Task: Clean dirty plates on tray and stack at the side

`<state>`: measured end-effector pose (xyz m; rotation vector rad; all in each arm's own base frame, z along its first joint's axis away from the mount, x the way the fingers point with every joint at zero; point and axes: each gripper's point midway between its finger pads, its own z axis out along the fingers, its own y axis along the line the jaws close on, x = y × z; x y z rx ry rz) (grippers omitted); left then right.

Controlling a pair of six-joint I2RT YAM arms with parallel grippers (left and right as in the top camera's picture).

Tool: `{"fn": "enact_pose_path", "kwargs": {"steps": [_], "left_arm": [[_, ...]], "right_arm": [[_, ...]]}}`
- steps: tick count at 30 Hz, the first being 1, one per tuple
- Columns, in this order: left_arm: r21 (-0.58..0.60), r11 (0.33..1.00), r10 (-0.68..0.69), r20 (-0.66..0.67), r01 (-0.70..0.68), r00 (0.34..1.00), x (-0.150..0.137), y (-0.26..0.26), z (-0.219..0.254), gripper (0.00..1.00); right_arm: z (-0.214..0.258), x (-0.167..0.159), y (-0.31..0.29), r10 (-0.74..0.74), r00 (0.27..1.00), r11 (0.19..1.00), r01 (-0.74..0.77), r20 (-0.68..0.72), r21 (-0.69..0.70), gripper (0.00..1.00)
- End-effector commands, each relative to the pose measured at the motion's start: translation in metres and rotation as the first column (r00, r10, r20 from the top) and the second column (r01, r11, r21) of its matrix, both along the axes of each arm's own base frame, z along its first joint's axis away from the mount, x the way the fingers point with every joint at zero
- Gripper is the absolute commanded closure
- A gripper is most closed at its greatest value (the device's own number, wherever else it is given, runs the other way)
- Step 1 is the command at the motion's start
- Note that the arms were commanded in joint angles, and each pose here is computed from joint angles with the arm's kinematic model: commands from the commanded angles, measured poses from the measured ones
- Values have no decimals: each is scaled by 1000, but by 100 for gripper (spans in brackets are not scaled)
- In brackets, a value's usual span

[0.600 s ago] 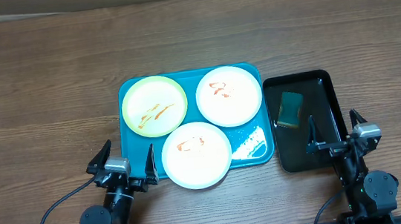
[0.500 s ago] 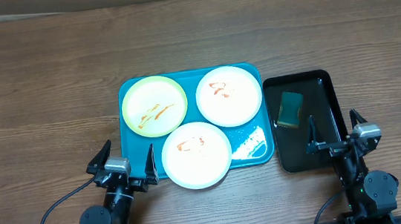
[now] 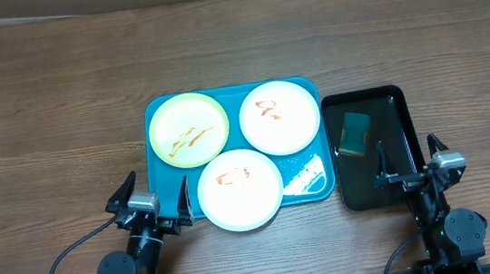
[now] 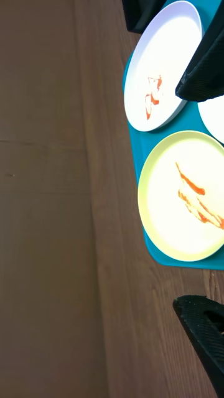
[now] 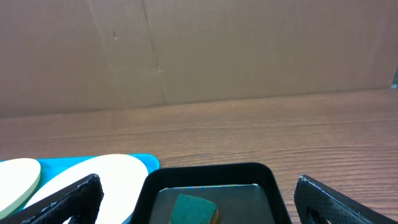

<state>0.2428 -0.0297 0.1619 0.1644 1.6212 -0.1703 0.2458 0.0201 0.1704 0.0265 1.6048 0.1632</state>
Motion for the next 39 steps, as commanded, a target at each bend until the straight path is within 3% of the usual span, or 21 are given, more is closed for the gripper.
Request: {"fn": "enact_pose_path", "kwargs": {"steps": [1,27,35,39], "left_arm": [[13,1000,-22,14,22,1000,-1,-4,2,0],[12,999,-31,14,31,999,-1,-6,2,0],[-32,999,-25,3,25,1000,-1,-5,1,0],[-40,999,-17,-15,16,1000,-2,-4,3,0]], "right_arm": [[-1,0,0,1,1000,1000,-1,9,-5,0],[-1,0,0,2,1000,1000,-2,8,-5,0],[-1,0,1,4,1000,991,-4,-4,137,0],[-1,-1,1,4,999,990,1,-33,142,0]]}}
